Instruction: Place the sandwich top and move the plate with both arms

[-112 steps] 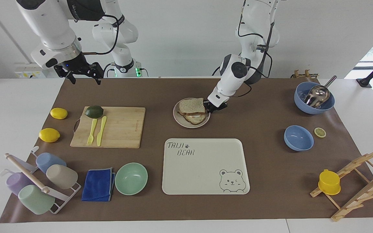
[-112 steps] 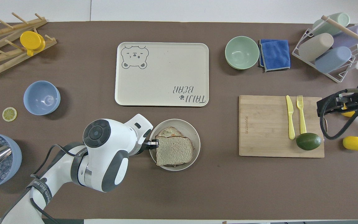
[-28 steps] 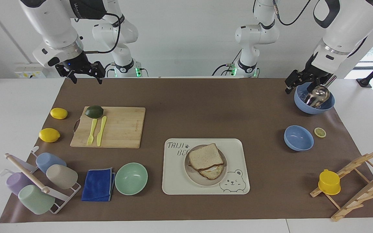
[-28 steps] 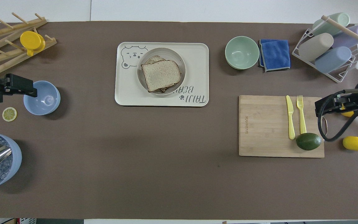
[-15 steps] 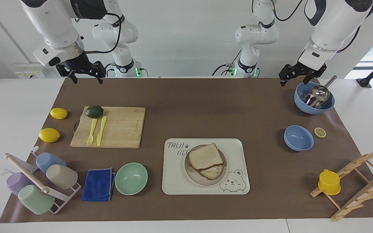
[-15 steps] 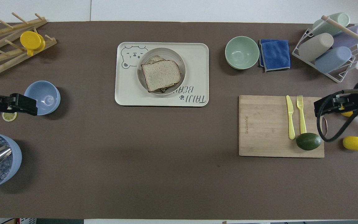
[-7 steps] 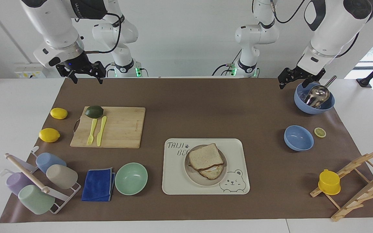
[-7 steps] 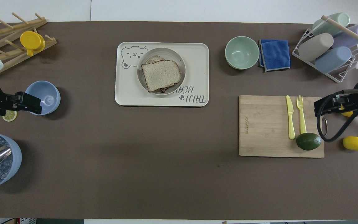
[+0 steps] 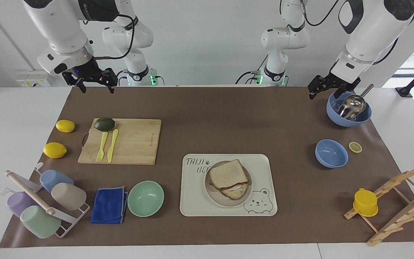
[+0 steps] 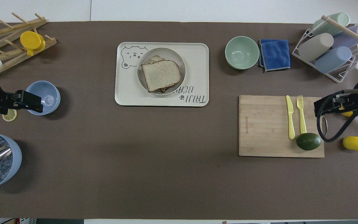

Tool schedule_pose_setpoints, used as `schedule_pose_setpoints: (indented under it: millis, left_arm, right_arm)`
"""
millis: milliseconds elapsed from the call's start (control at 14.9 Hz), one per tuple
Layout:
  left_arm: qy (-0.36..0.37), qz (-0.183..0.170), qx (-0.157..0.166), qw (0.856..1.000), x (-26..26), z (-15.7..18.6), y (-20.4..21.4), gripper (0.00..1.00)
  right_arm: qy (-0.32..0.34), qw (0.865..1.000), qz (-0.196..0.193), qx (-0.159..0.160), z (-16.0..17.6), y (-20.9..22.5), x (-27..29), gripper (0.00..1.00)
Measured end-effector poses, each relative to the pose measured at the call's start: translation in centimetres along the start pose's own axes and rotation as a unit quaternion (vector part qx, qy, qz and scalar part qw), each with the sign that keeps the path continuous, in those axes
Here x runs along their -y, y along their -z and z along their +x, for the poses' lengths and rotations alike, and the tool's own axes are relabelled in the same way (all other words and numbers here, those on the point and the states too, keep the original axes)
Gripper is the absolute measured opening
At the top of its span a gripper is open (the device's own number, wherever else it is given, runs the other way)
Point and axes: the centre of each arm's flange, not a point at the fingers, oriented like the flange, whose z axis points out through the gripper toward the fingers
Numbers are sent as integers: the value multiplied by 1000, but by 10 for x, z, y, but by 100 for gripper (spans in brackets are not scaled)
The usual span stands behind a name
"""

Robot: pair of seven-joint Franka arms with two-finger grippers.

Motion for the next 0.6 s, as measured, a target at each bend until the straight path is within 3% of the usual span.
schedule_pose_setpoints:
  millis: [602]
  left_arm:
    - [7, -1, 2, 1000, 8, 5, -4, 100]
  right_arm:
    - [0, 1000, 0, 0, 0, 0, 0, 100]
